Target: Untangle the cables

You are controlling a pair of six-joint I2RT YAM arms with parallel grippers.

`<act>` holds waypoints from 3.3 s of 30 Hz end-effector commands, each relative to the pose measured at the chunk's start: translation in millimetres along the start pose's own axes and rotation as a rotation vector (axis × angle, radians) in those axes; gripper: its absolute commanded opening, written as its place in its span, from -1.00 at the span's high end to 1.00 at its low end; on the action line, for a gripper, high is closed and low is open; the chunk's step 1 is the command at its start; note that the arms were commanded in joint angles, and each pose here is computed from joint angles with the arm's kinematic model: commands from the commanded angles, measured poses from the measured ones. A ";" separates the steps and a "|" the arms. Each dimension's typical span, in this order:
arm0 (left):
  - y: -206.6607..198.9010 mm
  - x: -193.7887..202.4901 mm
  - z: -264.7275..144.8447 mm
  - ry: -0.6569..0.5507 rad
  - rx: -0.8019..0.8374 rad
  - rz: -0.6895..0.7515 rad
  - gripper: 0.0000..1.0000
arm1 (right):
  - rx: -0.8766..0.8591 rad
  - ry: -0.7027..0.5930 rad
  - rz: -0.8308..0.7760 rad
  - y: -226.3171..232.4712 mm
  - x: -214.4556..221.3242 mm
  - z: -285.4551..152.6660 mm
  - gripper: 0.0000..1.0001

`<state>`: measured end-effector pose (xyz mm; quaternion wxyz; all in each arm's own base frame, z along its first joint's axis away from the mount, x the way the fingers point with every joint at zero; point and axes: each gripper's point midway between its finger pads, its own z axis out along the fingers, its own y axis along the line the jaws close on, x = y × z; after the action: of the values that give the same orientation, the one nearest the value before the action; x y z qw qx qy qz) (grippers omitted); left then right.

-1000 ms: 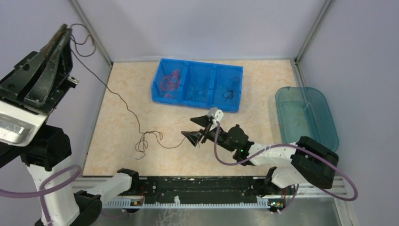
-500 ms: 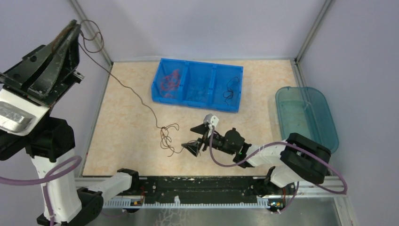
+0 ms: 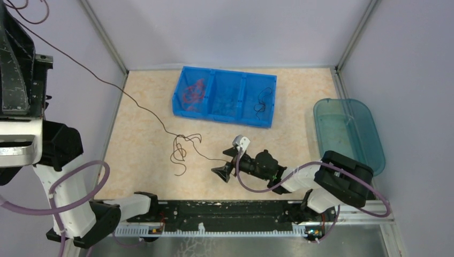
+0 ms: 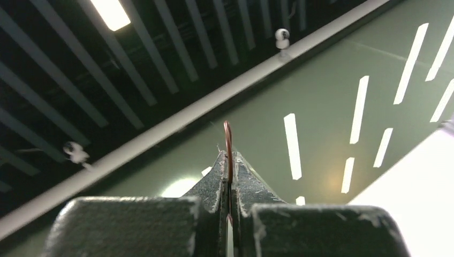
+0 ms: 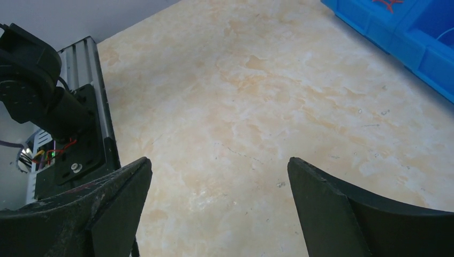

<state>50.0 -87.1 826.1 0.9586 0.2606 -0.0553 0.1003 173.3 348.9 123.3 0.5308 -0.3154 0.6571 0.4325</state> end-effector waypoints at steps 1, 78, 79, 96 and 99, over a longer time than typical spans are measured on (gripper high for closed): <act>31.9 -9.0 3.7 -0.069 -0.133 0.270 1.00 | 0.003 -0.055 -0.059 3.1 -15.5 -5.1 -0.98; -158.6 46.6 -142.4 0.434 0.360 -0.553 1.00 | -0.336 -0.377 -0.148 116.7 -205.9 49.9 1.00; -163.0 51.3 -151.0 0.474 0.356 -0.567 0.97 | -0.318 -0.355 -0.165 112.7 -202.0 49.2 1.00; -330.5 16.0 -379.5 1.017 0.886 -1.163 -0.80 | -0.247 0.033 -0.324 65.0 -126.1 30.5 1.00; -342.3 4.8 -383.9 0.987 0.918 -1.291 -0.71 | -0.269 0.040 -0.328 68.3 -125.6 31.7 1.00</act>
<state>185.1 -163.5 349.7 0.6030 0.4789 0.5851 -0.2546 162.6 405.4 248.5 0.5324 -0.4694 0.5650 0.4207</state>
